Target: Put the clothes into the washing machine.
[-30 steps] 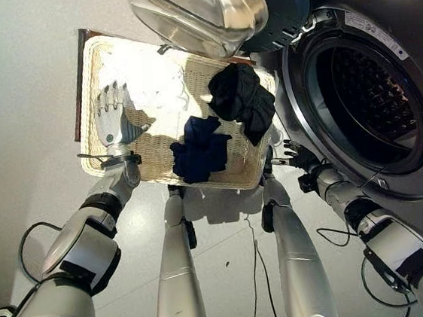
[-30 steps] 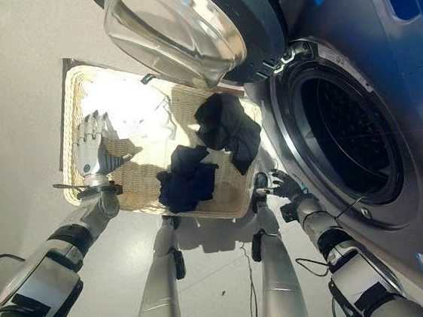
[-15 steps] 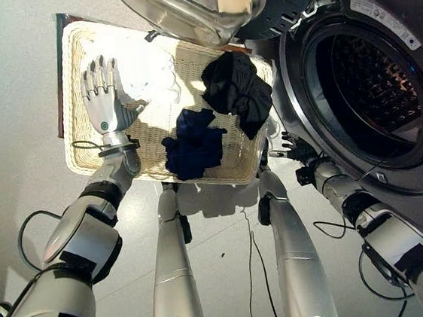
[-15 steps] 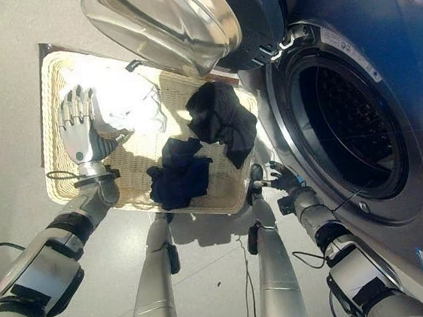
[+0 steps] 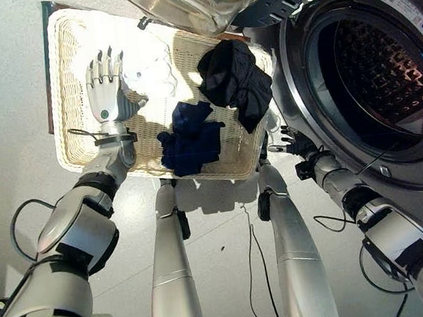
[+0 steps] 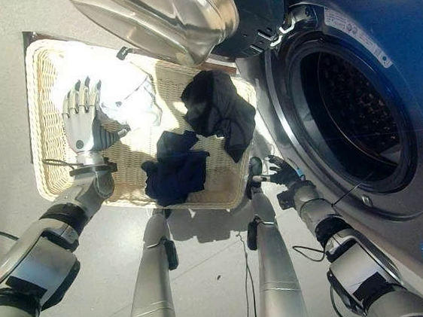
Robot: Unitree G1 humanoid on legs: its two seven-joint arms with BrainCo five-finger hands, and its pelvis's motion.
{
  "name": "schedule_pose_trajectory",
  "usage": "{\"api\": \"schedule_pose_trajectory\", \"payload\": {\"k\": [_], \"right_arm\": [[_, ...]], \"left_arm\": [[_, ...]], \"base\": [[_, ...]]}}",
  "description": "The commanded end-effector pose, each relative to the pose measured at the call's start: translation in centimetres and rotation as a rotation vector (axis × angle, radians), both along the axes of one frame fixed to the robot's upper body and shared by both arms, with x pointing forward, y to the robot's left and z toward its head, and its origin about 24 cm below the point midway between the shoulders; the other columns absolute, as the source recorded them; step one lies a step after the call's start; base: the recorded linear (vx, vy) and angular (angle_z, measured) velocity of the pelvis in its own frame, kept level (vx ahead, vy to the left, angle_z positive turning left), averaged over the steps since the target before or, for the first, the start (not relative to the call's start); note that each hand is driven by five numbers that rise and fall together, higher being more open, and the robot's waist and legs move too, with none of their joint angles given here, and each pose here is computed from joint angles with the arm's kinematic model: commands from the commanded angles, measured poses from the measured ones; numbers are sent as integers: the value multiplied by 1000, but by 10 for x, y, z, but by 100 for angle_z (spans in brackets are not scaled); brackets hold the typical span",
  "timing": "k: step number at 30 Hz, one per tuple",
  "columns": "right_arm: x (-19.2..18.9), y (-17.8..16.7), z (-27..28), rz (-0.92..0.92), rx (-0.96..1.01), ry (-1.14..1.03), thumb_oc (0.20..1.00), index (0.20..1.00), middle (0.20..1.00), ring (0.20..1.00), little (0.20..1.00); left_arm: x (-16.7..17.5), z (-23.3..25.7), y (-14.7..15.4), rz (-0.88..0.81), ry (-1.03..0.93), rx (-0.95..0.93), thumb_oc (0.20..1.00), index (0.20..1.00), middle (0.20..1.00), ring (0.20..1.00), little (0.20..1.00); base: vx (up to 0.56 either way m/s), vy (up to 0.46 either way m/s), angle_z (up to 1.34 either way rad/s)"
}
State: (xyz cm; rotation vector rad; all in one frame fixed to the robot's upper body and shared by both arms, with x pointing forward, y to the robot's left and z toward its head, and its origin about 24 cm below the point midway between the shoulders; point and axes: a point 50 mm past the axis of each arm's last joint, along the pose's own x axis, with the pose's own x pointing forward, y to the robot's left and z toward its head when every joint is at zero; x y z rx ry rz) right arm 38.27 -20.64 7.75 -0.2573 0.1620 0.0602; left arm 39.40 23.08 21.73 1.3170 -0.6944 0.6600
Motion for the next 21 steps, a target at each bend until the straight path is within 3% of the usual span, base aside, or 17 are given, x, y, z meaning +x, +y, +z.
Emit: {"api": "schedule_pose_trajectory", "payload": {"k": [1, 17, 18, 19, 21], "right_arm": [[-4, -9, 6, 19, -16, -42, 1000, 1000, 1000, 1000, 1000], [2, -3, 18, 44, -22, -77, 1000, 1000, 1000, 1000, 1000], [2, -2, 19, 45, -20, -79, 1000, 1000, 1000, 1000, 1000], [3, -1, 20, 46, -20, -79, 1000, 1000, 1000, 1000, 1000], [3, 0, 20, 49, -17, -80, 1000, 1000, 1000, 1000, 1000]], "left_arm": [[4, 12, 2, 22, 29, 23, 1000, 1000, 1000, 1000, 1000], [7, 32, -1, 81, 5, 78, 1000, 1000, 1000, 1000, 1000], [8, 32, -4, 71, 26, 87, 294, 294, 294, 294, 294], [9, 31, -6, 61, 43, 91, 200, 200, 200, 200, 200], [11, 30, -9, 48, 62, 98, 200, 200, 200, 200, 200]], "base": [[0, 0, 0], [0, 0, 0], [0, 0, 0], [0, 0, 0], [0, 0, 0]]}}
